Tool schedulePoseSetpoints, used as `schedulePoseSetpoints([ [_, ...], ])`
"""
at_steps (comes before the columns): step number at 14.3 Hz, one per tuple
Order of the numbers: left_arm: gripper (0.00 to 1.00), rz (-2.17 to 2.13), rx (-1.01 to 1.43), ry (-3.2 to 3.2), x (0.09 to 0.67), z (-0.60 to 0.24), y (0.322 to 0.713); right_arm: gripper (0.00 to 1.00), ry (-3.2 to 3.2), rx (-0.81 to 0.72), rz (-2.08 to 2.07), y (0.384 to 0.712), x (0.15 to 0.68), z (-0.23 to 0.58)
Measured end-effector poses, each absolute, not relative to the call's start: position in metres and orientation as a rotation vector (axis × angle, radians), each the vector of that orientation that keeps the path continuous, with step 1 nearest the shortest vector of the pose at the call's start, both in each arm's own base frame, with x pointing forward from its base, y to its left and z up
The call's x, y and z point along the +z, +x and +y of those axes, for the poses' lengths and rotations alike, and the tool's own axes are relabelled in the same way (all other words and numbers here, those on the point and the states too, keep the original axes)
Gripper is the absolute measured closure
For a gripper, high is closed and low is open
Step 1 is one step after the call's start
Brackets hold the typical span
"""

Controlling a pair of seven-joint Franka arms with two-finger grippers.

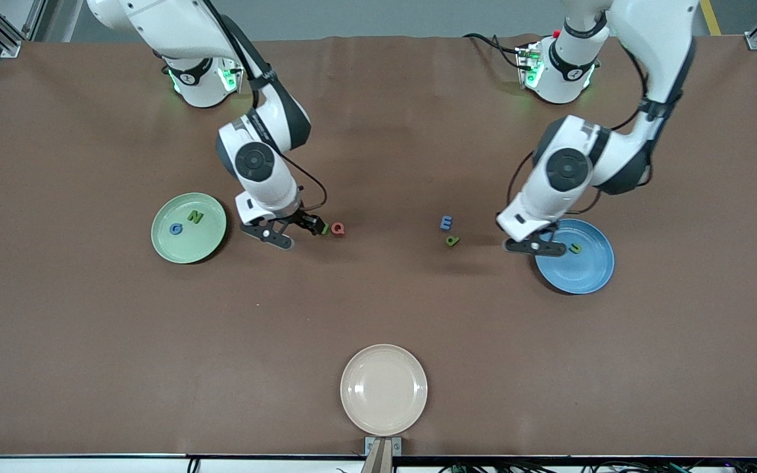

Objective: Sort upper and lower case letters into plates
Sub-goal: 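Drop the plus on the blue plate while the right gripper grasps the B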

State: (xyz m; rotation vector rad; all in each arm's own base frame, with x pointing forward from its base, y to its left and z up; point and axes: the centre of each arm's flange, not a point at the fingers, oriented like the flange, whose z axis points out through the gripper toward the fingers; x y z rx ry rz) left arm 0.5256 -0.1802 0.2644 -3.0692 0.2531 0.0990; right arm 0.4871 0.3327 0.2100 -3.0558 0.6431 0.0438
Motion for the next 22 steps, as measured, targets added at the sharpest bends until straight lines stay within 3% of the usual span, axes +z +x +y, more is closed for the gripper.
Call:
schedulePoseSetpoints([
  [3, 0.66, 0.316, 0.13, -3.071, 0.259, -0.117, 0.54, 0.0, -3.05, 0.031, 0.661, 0.483, 0.179, 0.344],
  [8, 0.66, 0.349, 0.187, -3.09, 0.231, -0.046, 0.559, 0.0, -3.063, 0.047, 0.662, 0.472, 0.171, 0.354],
  [17, 0.66, 0.421, 0.223, -3.053, 0.193, -0.029, 0.582, 0.0, -3.087, 0.032, 0.634, 0.473, 0.17, 0.352],
  [19, 0.66, 0.42, 0.229, -3.056, 0.19, -0.028, 0.583, 0.09, -3.09, 0.034, 0.629, 0.472, 0.17, 0.353],
  [20, 0.59, 0.421, 0.229, -3.056, 0.189, -0.028, 0.583, 0.09, -3.091, 0.035, 0.626, 0.471, 0.17, 0.354],
  [22, 0.4, 0.421, 0.222, -3.055, 0.191, -0.028, 0.585, 0.24, -3.088, 0.028, 0.616, 0.469, 0.172, 0.359],
])
